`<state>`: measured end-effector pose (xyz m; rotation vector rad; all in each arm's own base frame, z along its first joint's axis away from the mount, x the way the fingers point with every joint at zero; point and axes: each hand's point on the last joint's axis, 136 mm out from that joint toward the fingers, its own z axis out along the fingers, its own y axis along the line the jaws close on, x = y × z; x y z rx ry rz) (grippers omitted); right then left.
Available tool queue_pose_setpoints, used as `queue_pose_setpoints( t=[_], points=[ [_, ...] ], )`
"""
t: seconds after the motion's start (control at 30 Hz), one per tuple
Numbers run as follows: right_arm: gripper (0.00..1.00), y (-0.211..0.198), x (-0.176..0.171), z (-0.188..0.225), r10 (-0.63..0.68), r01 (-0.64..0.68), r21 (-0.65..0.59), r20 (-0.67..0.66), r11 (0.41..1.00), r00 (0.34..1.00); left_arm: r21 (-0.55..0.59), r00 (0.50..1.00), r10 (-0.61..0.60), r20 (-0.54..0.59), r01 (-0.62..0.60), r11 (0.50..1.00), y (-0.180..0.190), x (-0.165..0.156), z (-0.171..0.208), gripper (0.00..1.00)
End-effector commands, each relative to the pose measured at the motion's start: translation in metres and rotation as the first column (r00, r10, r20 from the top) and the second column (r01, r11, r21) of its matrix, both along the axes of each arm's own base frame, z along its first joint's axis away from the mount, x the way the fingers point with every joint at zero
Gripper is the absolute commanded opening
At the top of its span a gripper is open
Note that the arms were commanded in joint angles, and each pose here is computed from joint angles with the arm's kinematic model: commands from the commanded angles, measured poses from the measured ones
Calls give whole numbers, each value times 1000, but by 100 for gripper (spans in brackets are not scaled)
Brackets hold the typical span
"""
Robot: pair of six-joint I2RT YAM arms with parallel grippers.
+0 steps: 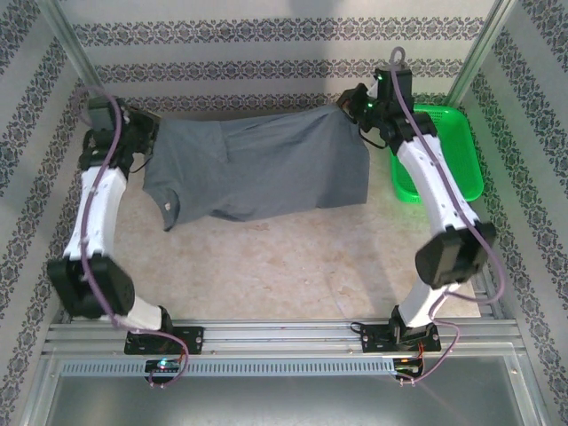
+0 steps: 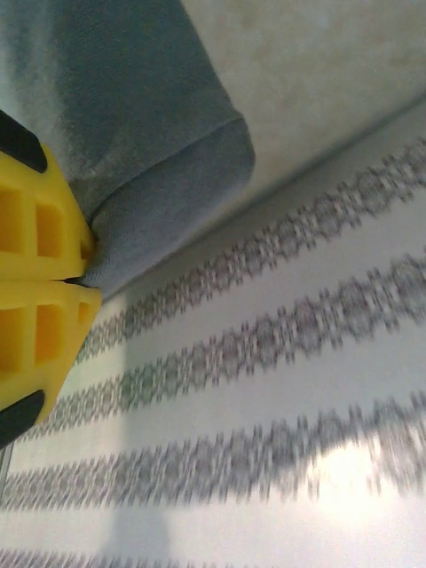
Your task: Fold and stack the t-shirts
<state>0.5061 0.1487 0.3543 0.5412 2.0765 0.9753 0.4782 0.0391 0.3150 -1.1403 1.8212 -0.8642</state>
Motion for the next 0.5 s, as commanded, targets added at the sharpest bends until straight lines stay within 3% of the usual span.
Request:
queue_pose_setpoints(
  t=[0.0,0.1,0.2,0.33,0.47],
  points=[
    [0,-2,33,47,13,-14,10,152,1000,988,0,988,-35,153,36,999,12,42,43,0],
    [0,-8,53,84,-2,-6,28,245,1000,969,31,969,-52,243,46,998,20,70,82,0],
    [0,-18,56,132,-23,7,44,355,999,935,79,933,-46,358,19,997,32,74,141,0],
    [0,-42,41,171,-72,49,67,415,997,907,158,879,-28,476,-55,986,40,43,211,0],
    [0,-54,14,169,-78,75,24,392,997,917,183,891,-11,454,-80,980,32,-2,211,0]
  ],
)
